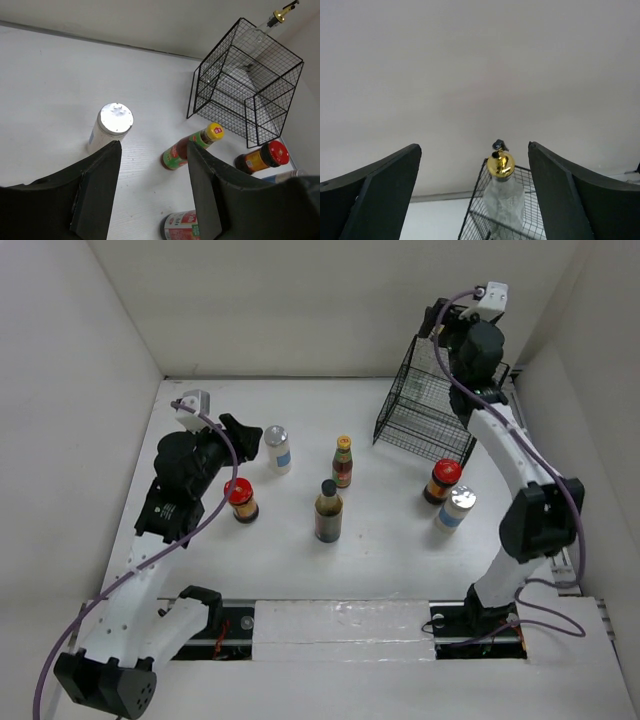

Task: Organize the condiment bottles

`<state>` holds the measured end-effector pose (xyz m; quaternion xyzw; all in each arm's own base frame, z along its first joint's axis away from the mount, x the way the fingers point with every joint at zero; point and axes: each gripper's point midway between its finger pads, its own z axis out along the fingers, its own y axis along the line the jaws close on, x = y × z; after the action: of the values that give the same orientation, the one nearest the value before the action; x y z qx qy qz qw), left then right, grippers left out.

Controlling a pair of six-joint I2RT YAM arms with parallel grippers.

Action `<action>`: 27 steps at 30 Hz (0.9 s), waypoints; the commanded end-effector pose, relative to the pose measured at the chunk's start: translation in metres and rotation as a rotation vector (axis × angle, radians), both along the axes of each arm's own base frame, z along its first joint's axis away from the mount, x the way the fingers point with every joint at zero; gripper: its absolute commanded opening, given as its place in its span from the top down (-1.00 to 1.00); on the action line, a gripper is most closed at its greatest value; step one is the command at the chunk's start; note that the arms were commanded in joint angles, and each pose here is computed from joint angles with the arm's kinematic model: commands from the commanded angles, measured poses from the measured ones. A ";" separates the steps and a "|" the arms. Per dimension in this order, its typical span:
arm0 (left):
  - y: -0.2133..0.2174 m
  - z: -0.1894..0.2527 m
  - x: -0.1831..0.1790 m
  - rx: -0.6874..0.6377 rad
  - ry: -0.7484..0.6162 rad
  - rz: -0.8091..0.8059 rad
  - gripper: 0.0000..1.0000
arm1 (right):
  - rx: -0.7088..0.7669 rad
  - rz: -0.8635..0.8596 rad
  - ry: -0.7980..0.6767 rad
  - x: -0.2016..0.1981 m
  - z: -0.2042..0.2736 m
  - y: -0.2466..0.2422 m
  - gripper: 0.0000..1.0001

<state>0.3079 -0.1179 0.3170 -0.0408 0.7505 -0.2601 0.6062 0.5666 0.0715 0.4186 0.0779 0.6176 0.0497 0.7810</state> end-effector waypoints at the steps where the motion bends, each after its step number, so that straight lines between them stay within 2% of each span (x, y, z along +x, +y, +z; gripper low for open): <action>1: 0.002 0.016 -0.002 -0.033 -0.052 0.006 -0.02 | -0.036 0.264 -0.010 -0.069 0.030 0.040 -0.75; 3: 0.002 0.019 -0.004 -0.036 -0.061 0.005 -0.02 | -0.073 0.529 0.017 -0.110 0.013 0.097 -0.62; 4: 0.002 0.019 -0.004 -0.036 -0.061 0.005 -0.02 | -0.100 0.621 0.045 -0.137 -0.007 0.113 -0.31; 6: 0.003 0.018 -0.006 -0.045 -0.060 0.006 -0.04 | -0.166 0.884 0.041 -0.188 -0.026 0.164 0.07; 7: 0.001 0.018 -0.007 -0.046 -0.059 -0.003 -0.04 | -0.182 0.945 0.081 -0.205 -0.052 0.176 0.26; 8: 0.002 0.021 -0.009 -0.048 -0.068 -0.003 -0.04 | -0.220 0.987 0.041 -0.230 -0.045 0.182 0.26; 9: 0.002 0.021 -0.009 -0.048 -0.068 -0.003 -0.04 | -0.239 1.022 0.073 -0.246 -0.057 0.189 0.26; 10: 0.001 0.024 -0.012 -0.051 -0.077 -0.012 -0.04 | -0.260 1.073 0.087 -0.269 -0.065 0.203 0.14; 11: 0.001 0.024 -0.012 -0.051 -0.077 -0.012 -0.04 | -0.276 1.081 0.091 -0.287 -0.070 0.202 -0.17; 14: 0.001 0.027 -0.014 -0.054 -0.087 -0.012 -0.04 | -0.292 1.118 0.155 -0.321 -0.096 0.209 -0.66; 15: 0.001 0.027 -0.014 -0.054 -0.087 -0.012 -0.04 | -0.293 1.121 0.155 -0.331 -0.096 0.208 -0.74; 18: 0.001 0.027 -0.014 -0.054 -0.087 -0.012 -0.04 | -0.327 1.175 0.236 -0.352 -0.122 0.220 -0.90; 22: 0.000 0.029 -0.014 -0.057 -0.096 -0.022 -0.04 | -0.373 1.218 0.326 -0.361 -0.157 0.242 -0.98; 27: -0.002 0.025 -0.015 -0.055 -0.087 -0.031 -0.04 | -0.376 1.216 0.269 -0.349 -0.159 0.267 -0.98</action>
<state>0.2944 -0.1186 0.3328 -0.0395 0.7321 -0.2797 0.6198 0.2045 0.3303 0.2481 -0.4247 0.6619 0.3737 0.4918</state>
